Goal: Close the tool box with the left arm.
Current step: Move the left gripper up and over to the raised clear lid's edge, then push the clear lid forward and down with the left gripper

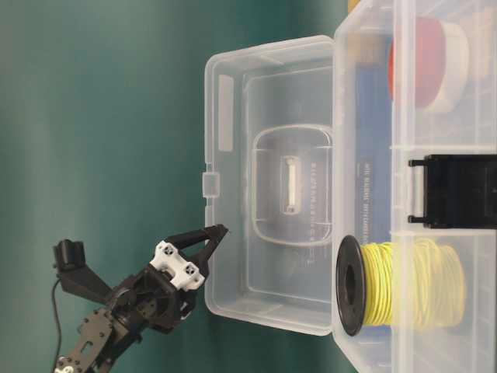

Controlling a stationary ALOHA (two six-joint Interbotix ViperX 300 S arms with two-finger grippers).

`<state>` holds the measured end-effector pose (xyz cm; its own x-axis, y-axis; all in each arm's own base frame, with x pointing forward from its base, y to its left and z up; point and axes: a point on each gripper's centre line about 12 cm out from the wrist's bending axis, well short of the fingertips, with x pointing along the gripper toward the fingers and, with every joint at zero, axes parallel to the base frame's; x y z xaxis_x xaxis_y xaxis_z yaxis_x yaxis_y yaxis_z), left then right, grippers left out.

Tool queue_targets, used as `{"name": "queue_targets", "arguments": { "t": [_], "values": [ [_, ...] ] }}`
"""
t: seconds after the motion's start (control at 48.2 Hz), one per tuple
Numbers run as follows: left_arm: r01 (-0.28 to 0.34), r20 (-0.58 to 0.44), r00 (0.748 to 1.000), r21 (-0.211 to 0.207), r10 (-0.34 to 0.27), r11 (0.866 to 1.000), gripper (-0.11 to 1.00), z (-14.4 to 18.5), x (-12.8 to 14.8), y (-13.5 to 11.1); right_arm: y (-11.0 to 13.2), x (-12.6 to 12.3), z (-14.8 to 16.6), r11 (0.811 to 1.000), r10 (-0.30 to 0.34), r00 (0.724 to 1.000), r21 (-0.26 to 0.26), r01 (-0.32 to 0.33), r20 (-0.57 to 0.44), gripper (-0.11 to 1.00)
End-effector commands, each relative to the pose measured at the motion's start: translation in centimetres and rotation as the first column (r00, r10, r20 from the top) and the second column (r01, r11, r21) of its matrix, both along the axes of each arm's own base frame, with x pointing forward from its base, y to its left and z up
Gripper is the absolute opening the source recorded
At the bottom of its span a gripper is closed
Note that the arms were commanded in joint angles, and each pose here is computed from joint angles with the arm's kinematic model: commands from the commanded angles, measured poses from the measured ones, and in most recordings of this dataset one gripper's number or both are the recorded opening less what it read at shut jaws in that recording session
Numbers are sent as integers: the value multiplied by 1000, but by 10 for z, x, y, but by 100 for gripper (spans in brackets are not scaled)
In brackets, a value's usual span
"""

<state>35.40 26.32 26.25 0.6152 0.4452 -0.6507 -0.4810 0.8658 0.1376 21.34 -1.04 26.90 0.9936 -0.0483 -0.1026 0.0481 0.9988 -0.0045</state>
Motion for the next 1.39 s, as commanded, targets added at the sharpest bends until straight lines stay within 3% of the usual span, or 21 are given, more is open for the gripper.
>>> {"name": "queue_targets", "arguments": {
  "t": [0.0, 0.436, 0.768, 0.914, 1.08, 1.225, 1.37],
  "values": [
    [55, -10, 998, -23, -55, 998, 90, 9, 10, -26, -1, 2, 6, 1000, -3, 1000, -1, 3, 17, 0],
    [145, 3, 989, -58, -145, 988, 90, 47, 1, -89, -1, 2, 8, 1000, -3, 1000, 0, 3, 25, 0],
    [249, -17, 967, -127, -253, 960, 90, 35, -12, -156, -1, -1, 20, 1000, -3, 998, -2, 3, 63, 0],
    [280, -3, 958, -176, -285, 944, 90, 29, -17, -188, 0, -5, 28, 1000, -2, 996, -3, 2, 93, 0],
    [342, -2, 936, -239, -353, 909, 90, 26, -26, -234, 0, -8, 34, 1000, -2, 994, -1, 2, 112, 0],
    [397, 42, 916, -245, -399, 885, 90, 39, -31, -260, 0, -9, 35, 1000, -2, 993, 2, 2, 115, 0],
    [442, 114, 897, -210, -427, 872, 89, 60, -44, -270, 0, -9, 35, 1000, -4, 993, 7, 4, 115, 0]
  ]
}}
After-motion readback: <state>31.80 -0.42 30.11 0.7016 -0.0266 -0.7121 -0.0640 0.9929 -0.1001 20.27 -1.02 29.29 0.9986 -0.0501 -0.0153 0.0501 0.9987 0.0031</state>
